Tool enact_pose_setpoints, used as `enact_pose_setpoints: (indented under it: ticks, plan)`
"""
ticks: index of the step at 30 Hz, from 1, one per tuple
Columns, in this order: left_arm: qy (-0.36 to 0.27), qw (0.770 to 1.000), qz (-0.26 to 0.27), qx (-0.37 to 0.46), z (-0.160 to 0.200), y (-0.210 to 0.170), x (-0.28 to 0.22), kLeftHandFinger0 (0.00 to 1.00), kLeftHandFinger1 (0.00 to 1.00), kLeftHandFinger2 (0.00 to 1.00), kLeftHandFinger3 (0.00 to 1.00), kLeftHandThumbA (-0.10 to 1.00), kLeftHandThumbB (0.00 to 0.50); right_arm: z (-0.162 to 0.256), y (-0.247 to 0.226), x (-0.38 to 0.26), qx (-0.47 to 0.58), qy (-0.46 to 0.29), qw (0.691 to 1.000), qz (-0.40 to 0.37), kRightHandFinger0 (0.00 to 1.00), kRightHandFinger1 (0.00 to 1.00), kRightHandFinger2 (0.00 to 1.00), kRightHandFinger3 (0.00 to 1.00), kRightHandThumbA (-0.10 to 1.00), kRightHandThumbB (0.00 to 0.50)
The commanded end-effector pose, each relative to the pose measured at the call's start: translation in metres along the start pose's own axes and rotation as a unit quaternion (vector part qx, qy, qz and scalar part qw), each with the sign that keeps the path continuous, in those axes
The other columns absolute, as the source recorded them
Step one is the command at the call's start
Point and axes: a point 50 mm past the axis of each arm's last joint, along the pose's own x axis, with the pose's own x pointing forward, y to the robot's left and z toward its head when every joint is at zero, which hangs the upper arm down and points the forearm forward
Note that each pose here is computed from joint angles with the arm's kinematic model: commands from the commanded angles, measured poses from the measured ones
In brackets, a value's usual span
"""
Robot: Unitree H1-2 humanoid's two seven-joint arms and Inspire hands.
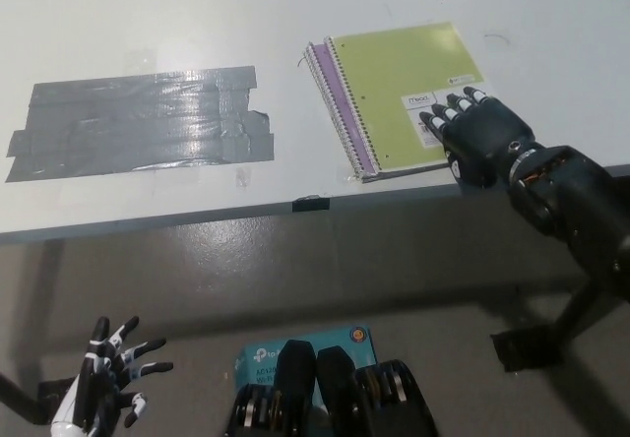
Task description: The robot uses its right hand to align two notebooks stacked together until they are fully overlapped
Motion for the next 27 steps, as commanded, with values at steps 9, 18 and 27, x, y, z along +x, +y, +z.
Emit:
enact_pose_setpoints:
  ticks: [9, 18, 27]
  plan:
    - [-0.032, 0.999, -0.006, 0.012, 0.015, -0.001, 0.002, 0.53, 0.65, 0.78, 1.00, 1.00, 0.500, 0.017, -0.026, 0.010, -0.010, -0.046, 0.999, -0.017, 1.00, 1.00, 1.00, 1.00, 1.00, 0.327]
    - [-0.027, 1.000, -0.009, 0.012, 0.013, -0.001, 0.003, 0.52, 0.66, 0.79, 1.00, 1.00, 0.500, 0.022, -0.028, 0.011, -0.012, -0.048, 0.999, -0.019, 1.00, 1.00, 1.00, 1.00, 1.00, 0.342]
    - [-0.028, 0.999, -0.011, 0.018, 0.012, -0.001, 0.002, 0.57, 0.67, 0.79, 1.00, 1.00, 0.500, 0.020, -0.020, 0.008, -0.011, -0.047, 0.999, -0.010, 1.00, 1.00, 1.00, 1.00, 1.00, 0.339]
